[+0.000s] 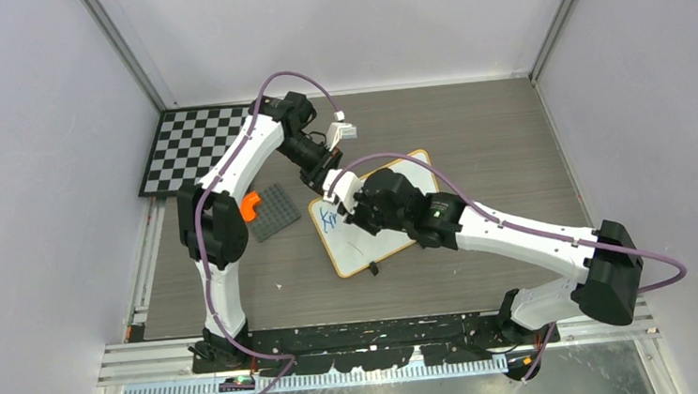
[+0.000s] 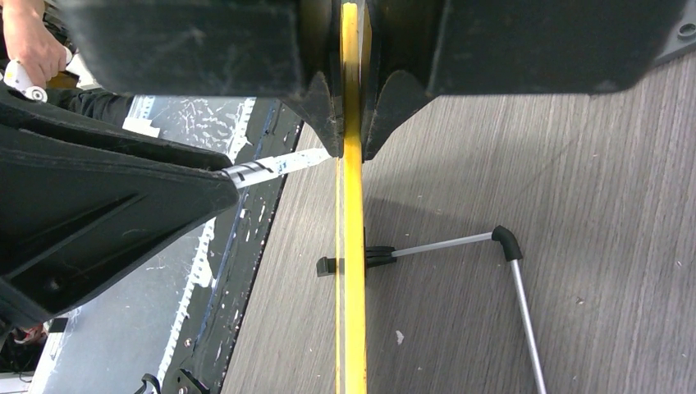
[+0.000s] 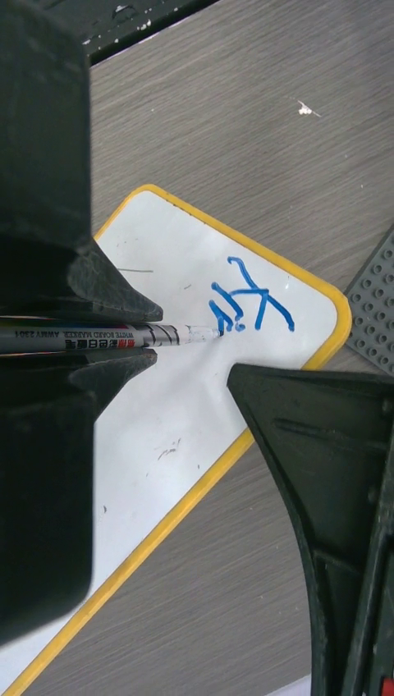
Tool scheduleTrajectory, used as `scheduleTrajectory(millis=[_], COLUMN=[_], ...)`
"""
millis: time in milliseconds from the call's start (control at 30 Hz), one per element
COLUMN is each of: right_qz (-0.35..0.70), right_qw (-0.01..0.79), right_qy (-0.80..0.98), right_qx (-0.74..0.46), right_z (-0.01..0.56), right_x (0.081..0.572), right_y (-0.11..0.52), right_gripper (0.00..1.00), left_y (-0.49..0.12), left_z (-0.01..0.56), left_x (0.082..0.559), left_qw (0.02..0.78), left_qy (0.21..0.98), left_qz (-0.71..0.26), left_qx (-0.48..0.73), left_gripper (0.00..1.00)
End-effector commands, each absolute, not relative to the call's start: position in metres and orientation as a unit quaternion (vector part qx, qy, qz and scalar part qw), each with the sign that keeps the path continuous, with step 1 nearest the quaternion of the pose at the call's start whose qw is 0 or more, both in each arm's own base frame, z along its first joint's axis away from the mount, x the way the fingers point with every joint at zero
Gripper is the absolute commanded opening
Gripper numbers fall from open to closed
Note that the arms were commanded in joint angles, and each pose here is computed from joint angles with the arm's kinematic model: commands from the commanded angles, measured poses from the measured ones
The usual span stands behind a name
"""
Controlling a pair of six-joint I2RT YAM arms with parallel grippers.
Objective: Write a sentence on the whiteboard
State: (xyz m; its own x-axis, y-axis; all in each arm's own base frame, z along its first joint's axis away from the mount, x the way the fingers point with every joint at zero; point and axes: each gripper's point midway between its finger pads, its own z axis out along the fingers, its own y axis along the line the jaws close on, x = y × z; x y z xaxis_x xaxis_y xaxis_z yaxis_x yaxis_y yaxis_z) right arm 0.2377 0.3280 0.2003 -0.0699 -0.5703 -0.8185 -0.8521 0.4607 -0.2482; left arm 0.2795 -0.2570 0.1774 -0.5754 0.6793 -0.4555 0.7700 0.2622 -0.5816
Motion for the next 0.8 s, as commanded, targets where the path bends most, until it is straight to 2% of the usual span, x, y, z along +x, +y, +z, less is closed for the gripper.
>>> scheduleTrajectory(millis=[0,467,767], right_qz=[0.142,0.155,0.168], right_qw=[0.525,0.464,0.468], right_qy=[0.705,0.721,0.712], right_qx=[-0.455,-0.491,-0.496], right_z=[0.239,0.197,0.21], right_x=[0.257,0.236,0.229], right_y=[0.32,0.314,0.313], right_gripper=[0.0,0.0,0.0], left_y=[-0.265,-0.265,-0.265], left_z=[0.151,0.151,0.15], left_x=[0.261,0.26,0.26], left_qw=[0.008,0.007,0.006], left_qy=[0.787,0.788,0.788], left_qz=[-0.384,-0.385,-0.386], left_qx=[0.482,0.481,0.481], left_gripper=[0.0,0.0,0.0])
